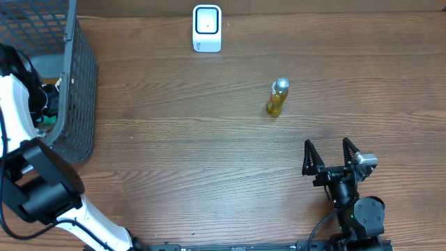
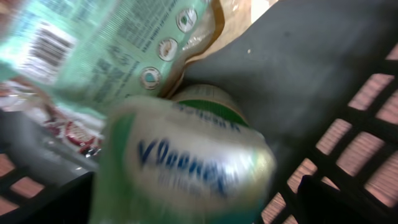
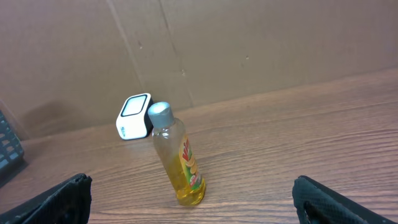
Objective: Scan the item barcode
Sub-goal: 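Grasp the green-capped jar in the basket with the left gripper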
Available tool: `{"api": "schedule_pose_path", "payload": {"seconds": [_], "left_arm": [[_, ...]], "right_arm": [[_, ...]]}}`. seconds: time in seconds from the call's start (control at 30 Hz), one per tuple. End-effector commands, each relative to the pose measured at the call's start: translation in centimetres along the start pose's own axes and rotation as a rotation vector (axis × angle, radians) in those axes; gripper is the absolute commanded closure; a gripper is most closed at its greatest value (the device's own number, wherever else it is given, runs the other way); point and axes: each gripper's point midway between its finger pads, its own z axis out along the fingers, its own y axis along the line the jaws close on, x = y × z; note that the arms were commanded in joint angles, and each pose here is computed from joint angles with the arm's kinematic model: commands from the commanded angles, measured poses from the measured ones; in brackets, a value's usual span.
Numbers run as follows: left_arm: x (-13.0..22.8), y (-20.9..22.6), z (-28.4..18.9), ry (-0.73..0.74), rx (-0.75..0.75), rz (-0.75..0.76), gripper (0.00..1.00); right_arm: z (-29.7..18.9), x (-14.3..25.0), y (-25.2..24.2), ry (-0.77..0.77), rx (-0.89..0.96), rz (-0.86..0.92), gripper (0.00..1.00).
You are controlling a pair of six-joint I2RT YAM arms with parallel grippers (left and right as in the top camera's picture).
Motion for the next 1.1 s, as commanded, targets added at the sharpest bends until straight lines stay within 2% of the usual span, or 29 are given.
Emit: {"api": "schedule_pose_path", "payload": {"seconds": [0.0, 0.23, 0.5, 0.67, 0.77, 0.83, 0.87, 1.07], "left_arm": [[0.9, 0.1, 2.7, 0.072, 0.011, 0.019, 0.01], [1.3, -0.3, 4.7, 0.115, 0.027, 0.015, 0.00], [1.0, -0.3, 4.6, 0.103, 0.029, 0.015, 0.23], [0.4, -0.3, 3.2, 0.096, 0.031, 0.013, 0.40], [-0.2, -0.2, 1.7, 0.085, 0.032, -0.005, 0.46], [-0.7, -0.2, 0.4, 0.073, 0.032, -0.013, 0.66], [-1.0, -0.2, -0.4, 0.064, 0.033, -0.015, 0.72], [-3.1, 0.1, -6.3, -0.021, 0.038, -0.101, 0.72]], "right_arm": [[0.0, 0.2, 0.1, -0.002, -0.007, -0.004, 0.00], [0.0, 0.2, 0.1, -0.001, -0.007, -0.004, 0.00], [0.0, 0.2, 0.1, -0.001, -0.007, -0.004, 0.00], [0.0, 0.2, 0.1, -0.002, -0.007, -0.004, 0.00], [0.0, 0.2, 0.1, -0.001, -0.007, -0.005, 0.00], [0.0, 0.2, 0.1, -0.001, -0.007, -0.004, 0.00], [0.0, 0.2, 0.1, -0.001, -0.007, -0.004, 0.00], [0.0, 0.2, 0.1, -0.001, -0.007, -0.004, 0.00]]}}
